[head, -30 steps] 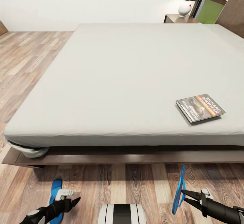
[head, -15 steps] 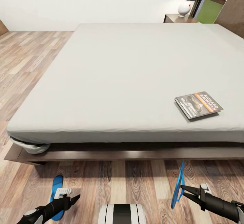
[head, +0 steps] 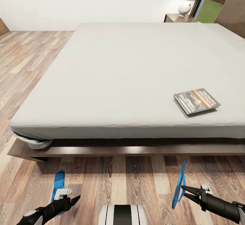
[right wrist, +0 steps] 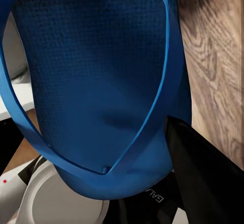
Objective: In the bedroom, move the book from the bed onto either nightstand, and place the two sandals side by side next to the bed.
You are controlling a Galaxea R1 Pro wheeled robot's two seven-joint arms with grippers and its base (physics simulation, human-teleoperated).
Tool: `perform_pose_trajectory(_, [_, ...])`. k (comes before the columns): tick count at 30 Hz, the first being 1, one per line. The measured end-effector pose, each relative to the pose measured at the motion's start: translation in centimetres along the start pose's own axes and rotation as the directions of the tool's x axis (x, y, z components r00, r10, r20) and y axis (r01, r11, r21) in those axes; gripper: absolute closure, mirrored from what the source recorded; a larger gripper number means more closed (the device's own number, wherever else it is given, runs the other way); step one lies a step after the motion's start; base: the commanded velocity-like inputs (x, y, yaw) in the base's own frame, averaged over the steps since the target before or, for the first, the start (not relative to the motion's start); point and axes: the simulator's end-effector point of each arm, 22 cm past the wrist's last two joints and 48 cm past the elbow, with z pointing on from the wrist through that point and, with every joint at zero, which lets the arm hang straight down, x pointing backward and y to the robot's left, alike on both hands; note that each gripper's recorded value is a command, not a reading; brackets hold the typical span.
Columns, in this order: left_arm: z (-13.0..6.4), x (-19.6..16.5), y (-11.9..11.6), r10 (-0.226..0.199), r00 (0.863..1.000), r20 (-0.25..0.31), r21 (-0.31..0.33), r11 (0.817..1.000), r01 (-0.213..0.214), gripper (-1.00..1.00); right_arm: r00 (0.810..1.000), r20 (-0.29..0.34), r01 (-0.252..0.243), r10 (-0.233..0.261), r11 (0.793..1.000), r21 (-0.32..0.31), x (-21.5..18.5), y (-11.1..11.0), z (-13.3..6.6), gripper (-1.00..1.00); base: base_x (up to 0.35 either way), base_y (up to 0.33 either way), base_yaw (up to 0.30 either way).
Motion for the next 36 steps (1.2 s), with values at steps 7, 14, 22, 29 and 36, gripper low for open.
perform_pose_trajectory(7, [0.0, 0.0, 0.0, 0.000, 1.000, 0.000, 0.001, 1.000, 0.000, -1.00, 1.000, 0.000, 0.000, 0.000, 1.000, 0.000, 0.0, 0.0, 0.0, 1.00, -0.018, 0.000, 0.000])
perform_pose_trajectory(14, [0.0, -0.1, 0.0, -0.002, 1.000, 0.002, 0.004, 1.000, 0.002, -1.00, 1.000, -0.023, 0.018, -0.013, 0.976, 0.218, 0.4, -4.7, -0.4, 1.00, 0.000, 0.000, 0.000])
perform_pose_trajectory(22, [-0.3, -0.7, 0.5, -0.023, 1.000, 0.021, -0.001, 1.000, 0.023, -1.00, 0.985, -0.098, 0.170, -0.139, 0.811, 0.559, -1.8, -9.9, -2.8, 1.00, 0.000, 0.000, 0.000])
perform_pose_trajectory(29, [-0.6, -0.9, 1.2, -0.026, 0.999, 0.026, -0.010, 1.000, 0.026, -1.00, 0.942, -0.255, 0.334, -0.217, 0.551, 0.764, -3.2, -13.9, -7.3, 1.00, 0.000, 0.000, 0.000])
perform_pose_trajectory(36, [-2.6, -2.1, 2.8, -0.141, 0.986, 0.091, 0.052, 0.989, 0.136, -1.00, 0.932, -0.283, 0.349, -0.227, 0.352, 0.868, -4.7, -16.1, -11.2, 1.00, 0.000, 0.016, 0.000])
